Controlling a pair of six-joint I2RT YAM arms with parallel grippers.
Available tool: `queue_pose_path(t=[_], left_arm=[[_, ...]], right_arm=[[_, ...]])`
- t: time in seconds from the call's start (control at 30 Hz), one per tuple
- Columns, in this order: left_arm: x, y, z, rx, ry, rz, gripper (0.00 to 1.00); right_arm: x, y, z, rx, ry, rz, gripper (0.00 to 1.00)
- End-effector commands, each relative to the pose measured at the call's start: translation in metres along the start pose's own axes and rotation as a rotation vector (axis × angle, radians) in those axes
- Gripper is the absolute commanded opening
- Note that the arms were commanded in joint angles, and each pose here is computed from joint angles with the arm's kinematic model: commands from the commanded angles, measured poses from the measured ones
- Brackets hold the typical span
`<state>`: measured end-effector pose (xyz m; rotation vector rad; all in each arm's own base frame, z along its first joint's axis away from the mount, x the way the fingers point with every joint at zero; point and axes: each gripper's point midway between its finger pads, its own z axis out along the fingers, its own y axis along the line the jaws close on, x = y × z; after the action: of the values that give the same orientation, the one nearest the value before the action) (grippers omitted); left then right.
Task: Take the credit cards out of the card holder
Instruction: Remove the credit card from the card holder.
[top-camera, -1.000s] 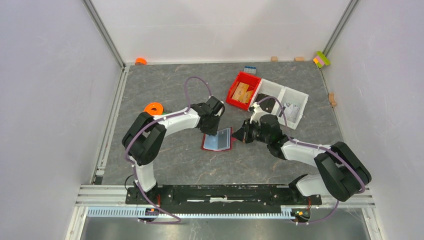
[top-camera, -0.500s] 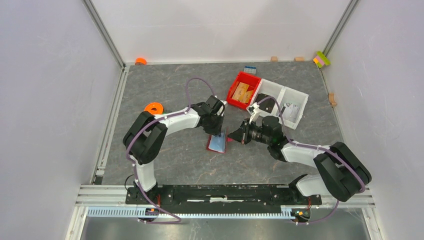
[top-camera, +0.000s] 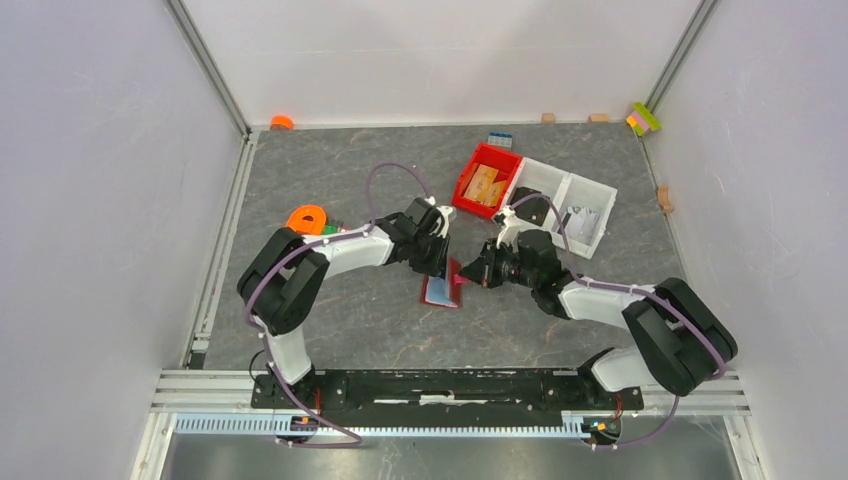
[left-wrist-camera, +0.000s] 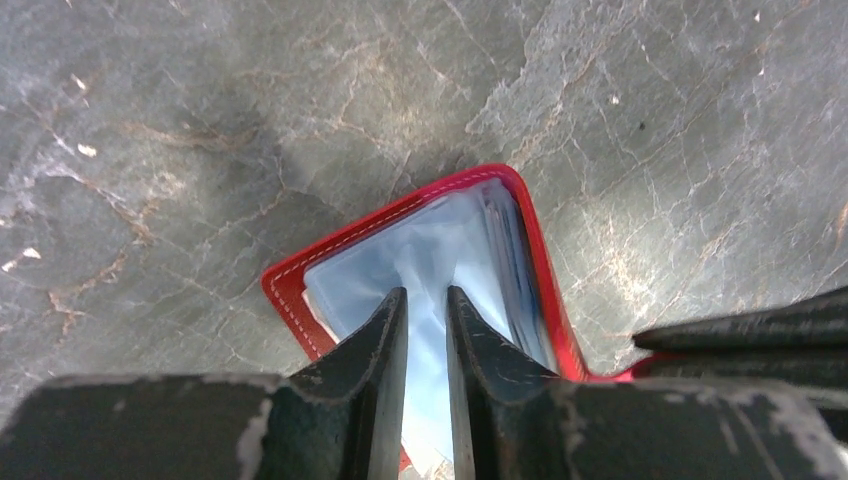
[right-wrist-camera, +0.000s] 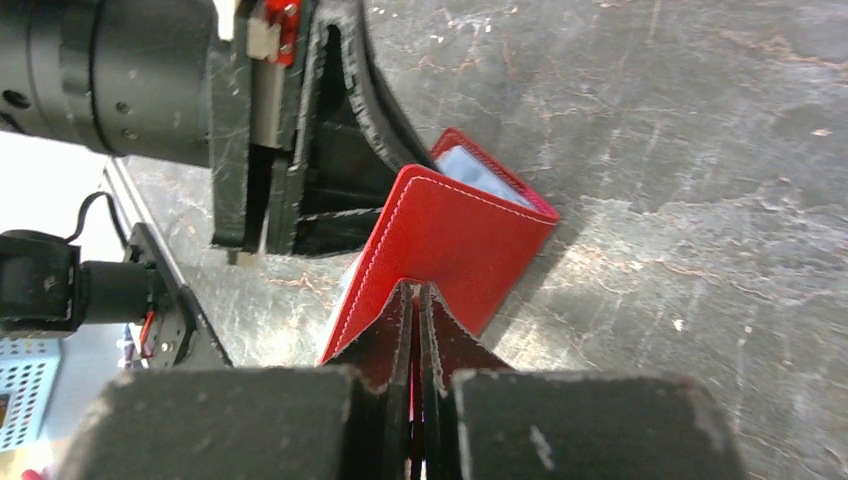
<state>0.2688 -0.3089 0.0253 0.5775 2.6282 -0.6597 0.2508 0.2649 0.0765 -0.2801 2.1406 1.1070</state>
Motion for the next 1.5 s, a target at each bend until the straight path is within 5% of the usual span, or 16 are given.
queue_pose_path(t=[0.0, 0.33, 0.47, 0.83, 0.97, 1.47], left_arm=[[0.016, -0.005, -0.010, 0.020, 0.031, 0.018, 0.28], [0.008, -0.019, -0.023, 0.090, -0.024, 0.044, 0.35], [0.007, -0.021, -0.024, 0.099, -0.035, 0.048, 0.37], [0.008, -0.021, -0.022, 0.097, -0.026, 0.048, 0.37], [0.009, -0.021, -0.022, 0.101, -0.026, 0.048, 0.37], [0.008, -0.025, -0.023, 0.114, -0.032, 0.053, 0.38]], right_arm=[[-0.016, -0.013, -0.005, 0.108, -0.044, -0.054, 0.07], [-0.021, -0.031, -0.017, 0.232, -0.076, -0.070, 0.35], [-0.022, -0.026, -0.017, 0.206, -0.075, -0.077, 0.61], [-0.008, 0.006, -0.009, -0.007, -0.031, -0.060, 0.72], [-0.004, 0.015, -0.013, -0.052, -0.020, -0.079, 0.95], [0.016, 0.009, 0.001, -0.027, 0.095, -0.106, 0.85]])
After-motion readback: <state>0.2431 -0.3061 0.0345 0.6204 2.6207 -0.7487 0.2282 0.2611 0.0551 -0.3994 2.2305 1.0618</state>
